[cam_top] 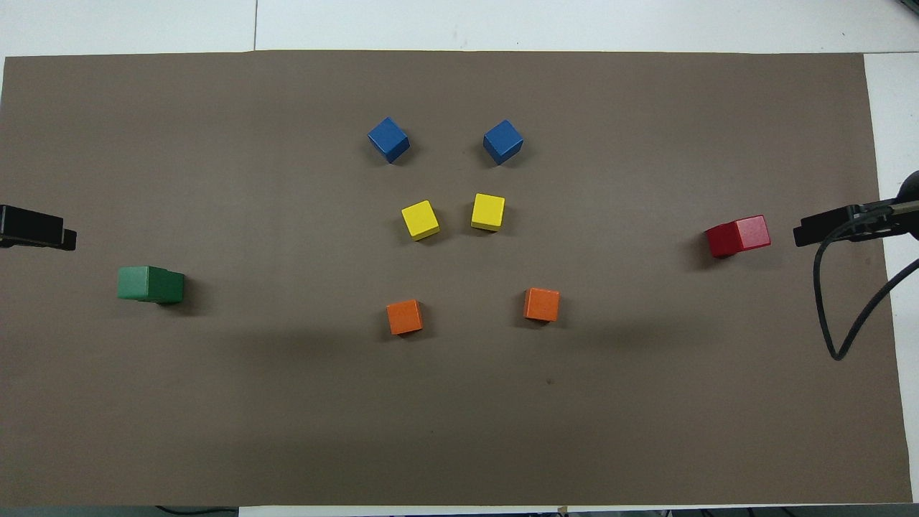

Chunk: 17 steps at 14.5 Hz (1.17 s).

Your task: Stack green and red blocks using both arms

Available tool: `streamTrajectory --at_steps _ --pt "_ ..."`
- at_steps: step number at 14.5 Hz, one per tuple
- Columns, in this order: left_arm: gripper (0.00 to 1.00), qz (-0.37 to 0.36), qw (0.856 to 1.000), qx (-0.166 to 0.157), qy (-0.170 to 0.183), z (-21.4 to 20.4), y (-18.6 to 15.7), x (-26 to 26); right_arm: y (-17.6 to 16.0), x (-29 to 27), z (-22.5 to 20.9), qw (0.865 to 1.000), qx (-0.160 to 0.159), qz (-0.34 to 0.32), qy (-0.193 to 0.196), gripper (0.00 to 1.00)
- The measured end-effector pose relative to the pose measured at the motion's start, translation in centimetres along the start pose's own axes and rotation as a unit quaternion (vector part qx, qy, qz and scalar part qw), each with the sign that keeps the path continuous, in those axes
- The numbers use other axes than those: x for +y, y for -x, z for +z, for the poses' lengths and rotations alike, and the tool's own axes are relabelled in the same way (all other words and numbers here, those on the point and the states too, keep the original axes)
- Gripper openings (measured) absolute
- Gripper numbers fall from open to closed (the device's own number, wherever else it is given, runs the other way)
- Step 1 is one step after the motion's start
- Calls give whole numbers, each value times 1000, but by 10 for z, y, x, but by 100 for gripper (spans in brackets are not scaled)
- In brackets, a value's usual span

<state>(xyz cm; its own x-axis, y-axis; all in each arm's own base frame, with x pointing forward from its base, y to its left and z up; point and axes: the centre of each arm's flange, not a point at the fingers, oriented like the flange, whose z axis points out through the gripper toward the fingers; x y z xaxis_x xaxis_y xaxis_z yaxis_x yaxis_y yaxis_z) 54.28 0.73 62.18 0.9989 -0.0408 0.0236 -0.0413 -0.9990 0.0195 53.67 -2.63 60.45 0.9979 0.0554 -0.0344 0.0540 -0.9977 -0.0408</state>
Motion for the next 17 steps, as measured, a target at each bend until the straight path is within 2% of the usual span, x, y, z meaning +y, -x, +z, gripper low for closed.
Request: streamTrajectory --at_steps 4,9,17 --pt "100 7 1000 -4 -20 5 -3 2 0 0 0 1000 -3 0 1 100" --pt "100 10 1000 -3 -21 9 -7 5 0 4 2 1000 -11 -2 25 100" --pt "100 7 1000 -2 -21 9 -7 3 0 0 3 1000 -13 -6 28 100"
